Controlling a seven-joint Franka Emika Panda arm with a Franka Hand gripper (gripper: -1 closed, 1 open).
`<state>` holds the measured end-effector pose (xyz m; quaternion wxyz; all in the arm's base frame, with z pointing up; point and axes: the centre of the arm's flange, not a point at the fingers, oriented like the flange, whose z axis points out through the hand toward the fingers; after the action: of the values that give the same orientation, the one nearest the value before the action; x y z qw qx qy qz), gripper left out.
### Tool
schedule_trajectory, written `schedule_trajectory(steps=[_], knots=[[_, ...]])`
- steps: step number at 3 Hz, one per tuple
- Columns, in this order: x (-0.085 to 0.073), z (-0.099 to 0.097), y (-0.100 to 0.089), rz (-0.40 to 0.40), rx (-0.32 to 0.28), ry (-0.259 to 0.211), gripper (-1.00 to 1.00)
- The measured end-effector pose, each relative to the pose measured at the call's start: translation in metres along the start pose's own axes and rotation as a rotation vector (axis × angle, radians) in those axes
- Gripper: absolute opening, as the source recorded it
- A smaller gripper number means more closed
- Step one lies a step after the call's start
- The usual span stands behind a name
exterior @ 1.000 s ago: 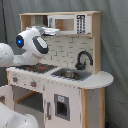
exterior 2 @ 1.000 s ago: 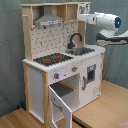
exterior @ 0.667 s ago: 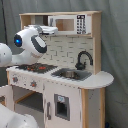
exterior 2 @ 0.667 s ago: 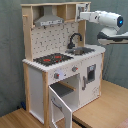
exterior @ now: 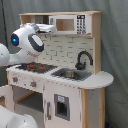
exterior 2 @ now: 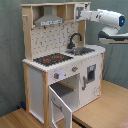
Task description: Play with the kitchen
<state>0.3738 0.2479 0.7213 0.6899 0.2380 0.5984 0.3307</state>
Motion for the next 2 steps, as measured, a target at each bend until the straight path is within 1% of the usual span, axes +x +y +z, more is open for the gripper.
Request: schedule_trajectory(steps=[1, 2], knots=[[0.006, -0.032, 0.057, 0.046, -0.129, 0.003, 1.00], [0.009, -0.051, 0.088, 0.111, -0.196, -0.019, 1.00]])
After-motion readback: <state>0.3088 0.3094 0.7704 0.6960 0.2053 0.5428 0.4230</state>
